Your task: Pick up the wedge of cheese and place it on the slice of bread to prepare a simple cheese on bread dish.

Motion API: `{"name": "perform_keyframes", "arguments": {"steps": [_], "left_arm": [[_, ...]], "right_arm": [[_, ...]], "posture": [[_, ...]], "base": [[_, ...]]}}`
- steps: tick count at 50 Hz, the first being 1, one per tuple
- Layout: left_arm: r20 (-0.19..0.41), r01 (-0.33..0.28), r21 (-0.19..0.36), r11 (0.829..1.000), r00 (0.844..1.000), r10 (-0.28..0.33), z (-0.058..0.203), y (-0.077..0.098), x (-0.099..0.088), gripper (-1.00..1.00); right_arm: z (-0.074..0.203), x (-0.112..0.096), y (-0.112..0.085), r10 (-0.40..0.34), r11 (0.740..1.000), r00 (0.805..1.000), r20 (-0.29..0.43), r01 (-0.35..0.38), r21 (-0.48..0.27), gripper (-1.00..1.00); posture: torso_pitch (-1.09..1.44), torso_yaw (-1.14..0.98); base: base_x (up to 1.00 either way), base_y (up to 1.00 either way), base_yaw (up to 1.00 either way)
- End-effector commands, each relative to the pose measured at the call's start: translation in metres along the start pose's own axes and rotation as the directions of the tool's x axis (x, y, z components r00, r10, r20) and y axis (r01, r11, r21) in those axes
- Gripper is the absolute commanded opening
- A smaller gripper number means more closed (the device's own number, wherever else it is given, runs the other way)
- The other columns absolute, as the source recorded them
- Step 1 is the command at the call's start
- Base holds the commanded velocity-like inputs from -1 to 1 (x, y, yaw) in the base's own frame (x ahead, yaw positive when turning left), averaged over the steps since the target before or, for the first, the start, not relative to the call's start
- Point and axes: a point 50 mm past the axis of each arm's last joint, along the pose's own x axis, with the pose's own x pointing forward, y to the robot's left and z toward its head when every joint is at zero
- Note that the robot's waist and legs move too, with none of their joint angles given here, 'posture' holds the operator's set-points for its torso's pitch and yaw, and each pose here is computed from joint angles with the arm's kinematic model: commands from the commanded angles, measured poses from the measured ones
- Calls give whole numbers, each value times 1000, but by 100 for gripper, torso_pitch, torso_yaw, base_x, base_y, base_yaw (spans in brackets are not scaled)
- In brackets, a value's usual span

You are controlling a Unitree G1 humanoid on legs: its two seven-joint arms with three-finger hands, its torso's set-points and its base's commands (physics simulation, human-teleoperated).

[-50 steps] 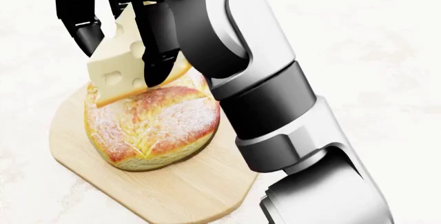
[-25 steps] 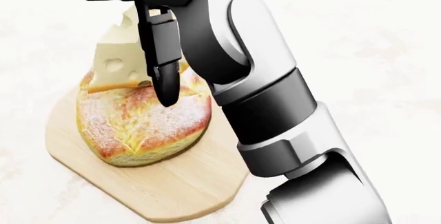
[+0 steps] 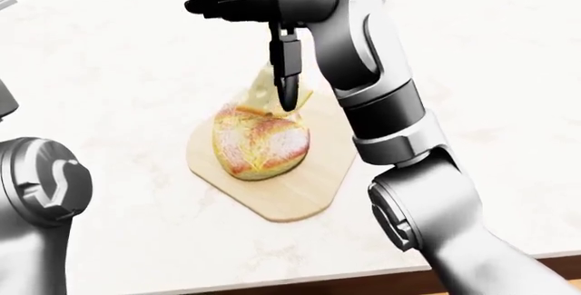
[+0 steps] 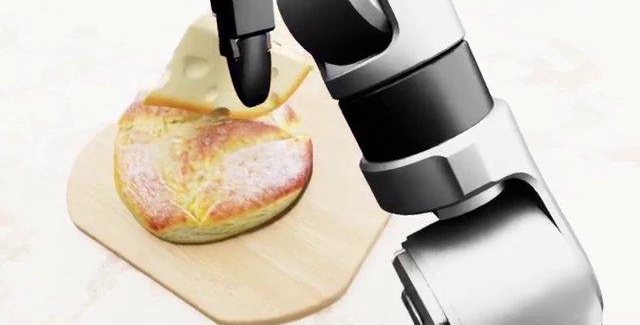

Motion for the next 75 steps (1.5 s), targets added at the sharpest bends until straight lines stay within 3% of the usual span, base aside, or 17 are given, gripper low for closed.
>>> {"name": "perform_keyframes", "arguments": {"steps": [1,22,36,41,44,51,66,69,75], "left_arm": [[91,-4,-9,1000,996,5,21,3,-8,100],[98,-4,-8,1000,995,5,26,2,-9,100],[102,-4,-7,1000,995,5,27,2,-10,100],[103,-1,-5,1000,995,1,28,0,-9,100],[105,0,-3,1000,994,0,30,-1,-9,100],[109,4,3,1000,994,-4,34,-3,-11,100],[121,26,8,1000,992,-27,42,-13,-13,100],[125,32,8,999,992,-32,44,-16,-13,100],[135,39,8,999,990,-39,51,-19,-15,100]], "right_arm": [[10,-12,-17,-75,997,997,21,76,-31,100],[4,-37,-52,-172,985,985,12,172,1,100],[-15,-52,-70,-275,958,961,4,274,78,100],[-22,-63,-82,-351,931,936,1,349,111,100],[-27,-73,-94,-413,902,911,-10,411,132,100],[-43,-88,-108,-483,860,874,-44,483,165,100],[-61,-126,-130,-636,736,766,-93,638,226,100],[-61,-134,-135,-673,700,733,-98,673,239,100],[-62,-144,-141,-709,658,697,-104,708,256,100]], "posture": [[0,0],[0,0],[0,0],[0,0],[0,0],[0,0],[0,0],[0,0],[0,0]], "base": [[0,0,0],[0,0,0],[0,0,0],[0,0,0],[0,0,0],[0,0,0],[0,0,0],[0,0,0],[0,0,0]]}}
